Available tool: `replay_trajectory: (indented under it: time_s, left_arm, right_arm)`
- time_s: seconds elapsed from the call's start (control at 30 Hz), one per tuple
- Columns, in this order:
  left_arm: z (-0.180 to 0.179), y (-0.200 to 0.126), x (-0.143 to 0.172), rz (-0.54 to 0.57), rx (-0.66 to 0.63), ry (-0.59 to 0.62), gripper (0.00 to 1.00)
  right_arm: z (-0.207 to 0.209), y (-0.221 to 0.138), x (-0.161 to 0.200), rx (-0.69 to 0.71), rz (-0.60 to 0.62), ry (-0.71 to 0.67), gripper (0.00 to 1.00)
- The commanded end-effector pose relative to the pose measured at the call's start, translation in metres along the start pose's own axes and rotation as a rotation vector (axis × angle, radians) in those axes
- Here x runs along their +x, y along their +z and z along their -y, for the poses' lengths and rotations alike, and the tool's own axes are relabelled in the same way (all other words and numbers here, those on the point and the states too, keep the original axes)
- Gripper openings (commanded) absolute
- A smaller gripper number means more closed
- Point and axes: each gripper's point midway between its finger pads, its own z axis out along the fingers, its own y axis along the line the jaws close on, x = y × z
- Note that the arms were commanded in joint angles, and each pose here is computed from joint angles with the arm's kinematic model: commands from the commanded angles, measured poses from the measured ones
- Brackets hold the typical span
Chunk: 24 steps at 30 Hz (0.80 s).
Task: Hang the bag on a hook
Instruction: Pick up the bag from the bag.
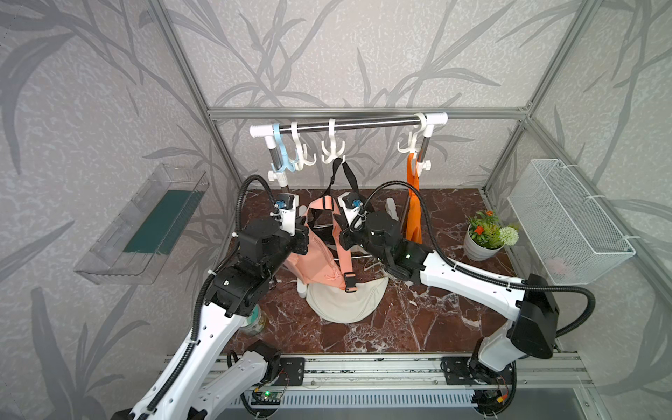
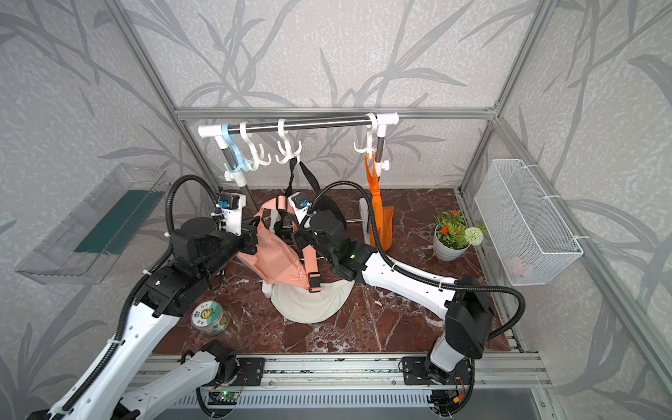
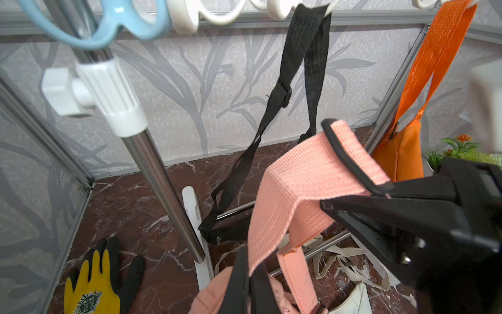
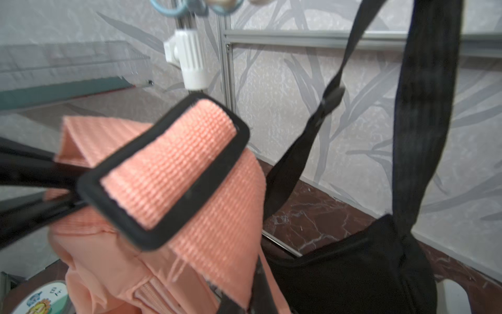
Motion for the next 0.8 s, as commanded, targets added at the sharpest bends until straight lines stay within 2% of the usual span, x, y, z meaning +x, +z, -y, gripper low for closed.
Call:
replay_trajectory:
  time_s: [0.0,0.33,0.4,0.77]
  left_arm:
    - [-0.006,-0.004,-0.024,0.039,-0.036,0.001,0.0]
    - [-0.001,-0.001,-0.07,0.091,-0.011,-0.003,0.0]
    - [-0.003,-0.002,-0.077,0.104,-0.012,-0.004,0.0]
    - [0.004,0.007,-0.093,0.111,0.058,-0.035,0.0]
  right_arm:
    - [-0.009,-0.008,-0.036,-0.056,0.027,-0.02,0.0]
    - [-0.016,0.009,-0.068,-0.092,0.036,-0.025,0.0]
    - [-0.013,0.021,-0.062,-0.09,0.017,-0.014,0.0]
    - [-0.002,0.046,-0.071,-0.097,0.008,0.014,0.0]
